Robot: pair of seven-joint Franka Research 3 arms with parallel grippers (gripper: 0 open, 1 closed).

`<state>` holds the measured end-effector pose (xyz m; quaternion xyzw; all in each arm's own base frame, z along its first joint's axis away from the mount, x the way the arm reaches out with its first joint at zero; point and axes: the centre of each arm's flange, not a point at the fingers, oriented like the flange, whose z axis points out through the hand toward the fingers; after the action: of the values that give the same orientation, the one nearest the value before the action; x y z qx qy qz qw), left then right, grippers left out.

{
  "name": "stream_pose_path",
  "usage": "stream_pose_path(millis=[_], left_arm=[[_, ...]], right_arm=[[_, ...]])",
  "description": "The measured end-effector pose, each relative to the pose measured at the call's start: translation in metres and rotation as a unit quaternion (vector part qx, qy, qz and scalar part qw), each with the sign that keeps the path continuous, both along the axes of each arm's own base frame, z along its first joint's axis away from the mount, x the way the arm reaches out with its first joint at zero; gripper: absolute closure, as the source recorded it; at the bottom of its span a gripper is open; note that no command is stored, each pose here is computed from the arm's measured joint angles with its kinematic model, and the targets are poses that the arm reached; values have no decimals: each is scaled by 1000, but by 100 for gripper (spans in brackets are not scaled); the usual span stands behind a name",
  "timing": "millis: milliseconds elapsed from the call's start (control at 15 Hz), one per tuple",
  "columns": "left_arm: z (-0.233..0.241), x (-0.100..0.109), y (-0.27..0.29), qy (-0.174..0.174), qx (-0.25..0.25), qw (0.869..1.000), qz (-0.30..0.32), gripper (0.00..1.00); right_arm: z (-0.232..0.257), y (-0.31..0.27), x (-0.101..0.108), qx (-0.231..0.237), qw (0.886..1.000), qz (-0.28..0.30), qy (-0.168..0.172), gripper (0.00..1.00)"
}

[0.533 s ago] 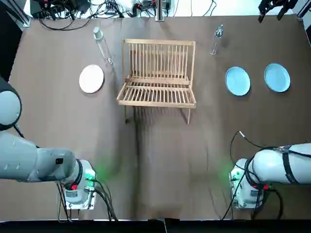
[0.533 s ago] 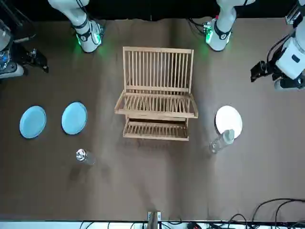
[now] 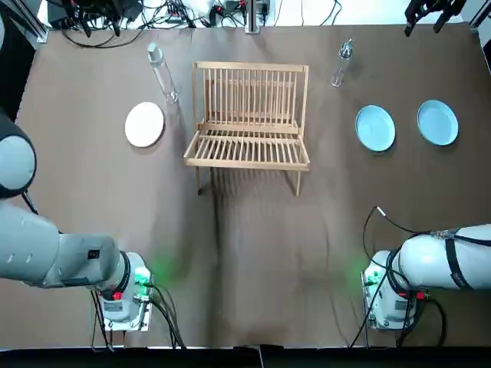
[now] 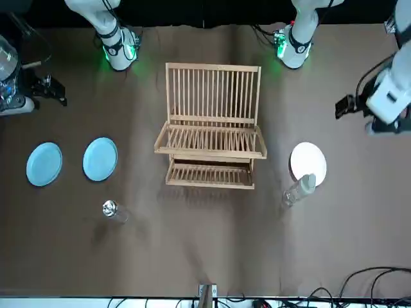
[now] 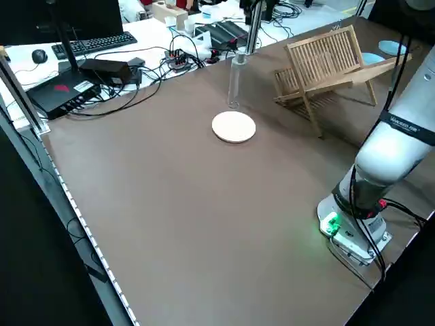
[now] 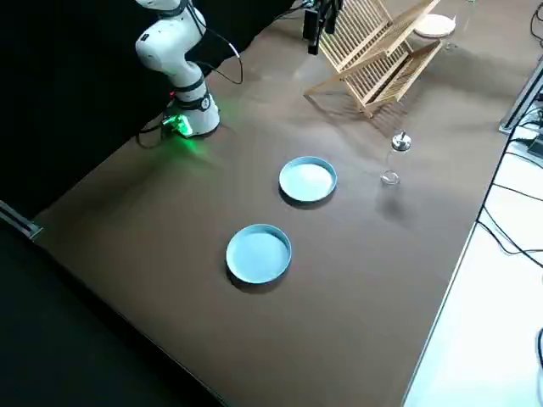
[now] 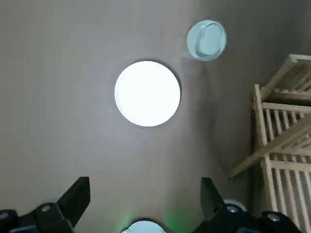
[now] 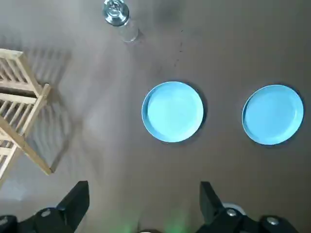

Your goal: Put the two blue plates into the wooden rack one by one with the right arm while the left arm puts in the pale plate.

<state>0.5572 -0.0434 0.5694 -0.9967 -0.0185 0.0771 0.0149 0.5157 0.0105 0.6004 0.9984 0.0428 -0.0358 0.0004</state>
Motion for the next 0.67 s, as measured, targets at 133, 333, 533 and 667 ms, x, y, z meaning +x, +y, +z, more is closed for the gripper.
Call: stream_pose_path(millis=[133, 333, 533, 667], left_arm=[[-54, 23, 15, 28, -4, 1000, 10, 0], [-150, 54, 39, 34, -15, 999, 26, 0], [-228, 48, 64, 22, -25, 999, 17, 0], [-264, 31, 85, 23, -31, 999, 13, 0]], right_arm=[[-27, -17, 10, -2, 999, -29, 26, 0], [-92, -56, 35, -3, 996, -66, 63, 0], [-172, -87, 61, -3, 991, -91, 99, 0], [-223, -100, 76, -3, 989, -100, 106, 0]])
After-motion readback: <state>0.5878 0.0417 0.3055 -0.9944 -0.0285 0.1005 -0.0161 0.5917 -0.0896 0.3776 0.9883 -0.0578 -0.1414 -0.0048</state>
